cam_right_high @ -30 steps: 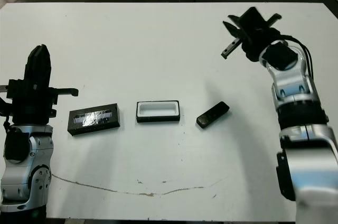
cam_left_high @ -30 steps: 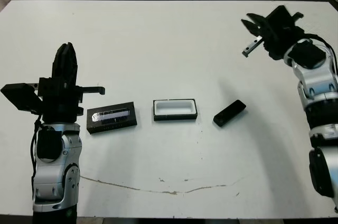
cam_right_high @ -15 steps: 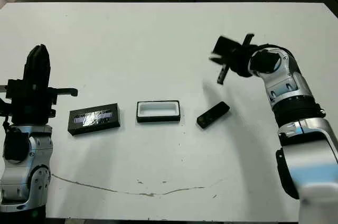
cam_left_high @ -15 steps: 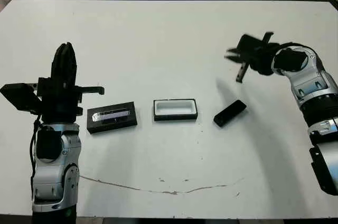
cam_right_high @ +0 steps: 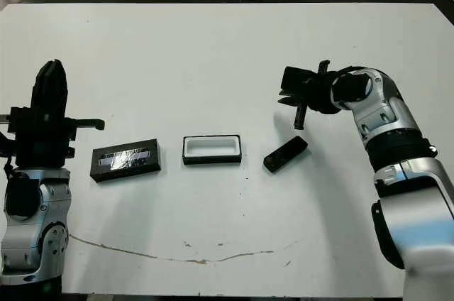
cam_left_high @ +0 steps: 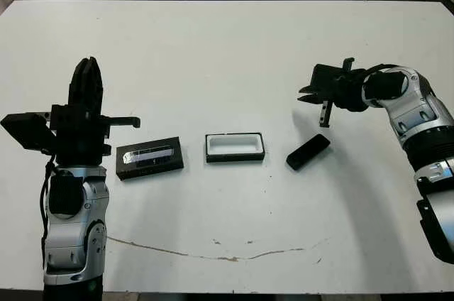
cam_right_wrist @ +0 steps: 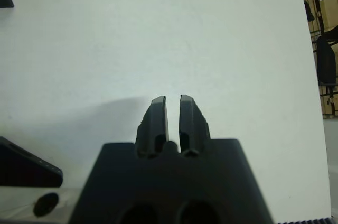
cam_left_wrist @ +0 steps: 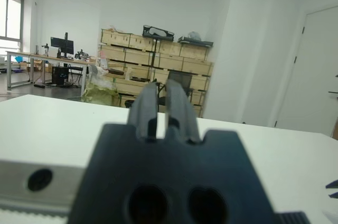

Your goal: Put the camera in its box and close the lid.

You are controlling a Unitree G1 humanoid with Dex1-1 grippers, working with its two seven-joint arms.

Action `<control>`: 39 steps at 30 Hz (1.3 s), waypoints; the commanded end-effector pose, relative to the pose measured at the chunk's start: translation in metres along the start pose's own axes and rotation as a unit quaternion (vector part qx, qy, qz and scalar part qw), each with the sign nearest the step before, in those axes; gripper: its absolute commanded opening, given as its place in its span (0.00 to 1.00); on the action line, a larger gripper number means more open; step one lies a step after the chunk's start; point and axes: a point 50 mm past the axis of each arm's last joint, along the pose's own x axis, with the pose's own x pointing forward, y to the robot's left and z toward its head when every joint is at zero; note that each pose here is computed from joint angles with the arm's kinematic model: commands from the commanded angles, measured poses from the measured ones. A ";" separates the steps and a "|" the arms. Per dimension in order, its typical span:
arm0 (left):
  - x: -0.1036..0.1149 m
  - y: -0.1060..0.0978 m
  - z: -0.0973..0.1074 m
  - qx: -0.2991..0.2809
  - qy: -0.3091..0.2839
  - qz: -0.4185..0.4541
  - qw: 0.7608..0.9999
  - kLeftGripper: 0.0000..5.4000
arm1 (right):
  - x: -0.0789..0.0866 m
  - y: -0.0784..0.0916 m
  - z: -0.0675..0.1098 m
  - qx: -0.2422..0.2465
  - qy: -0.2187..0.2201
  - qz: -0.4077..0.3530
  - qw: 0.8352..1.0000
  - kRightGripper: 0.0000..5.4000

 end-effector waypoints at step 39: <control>-0.005 0.003 -0.006 0.003 0.023 0.005 1.000 0.00 | -0.018 0.034 -0.016 -0.005 0.055 0.105 0.993 0.00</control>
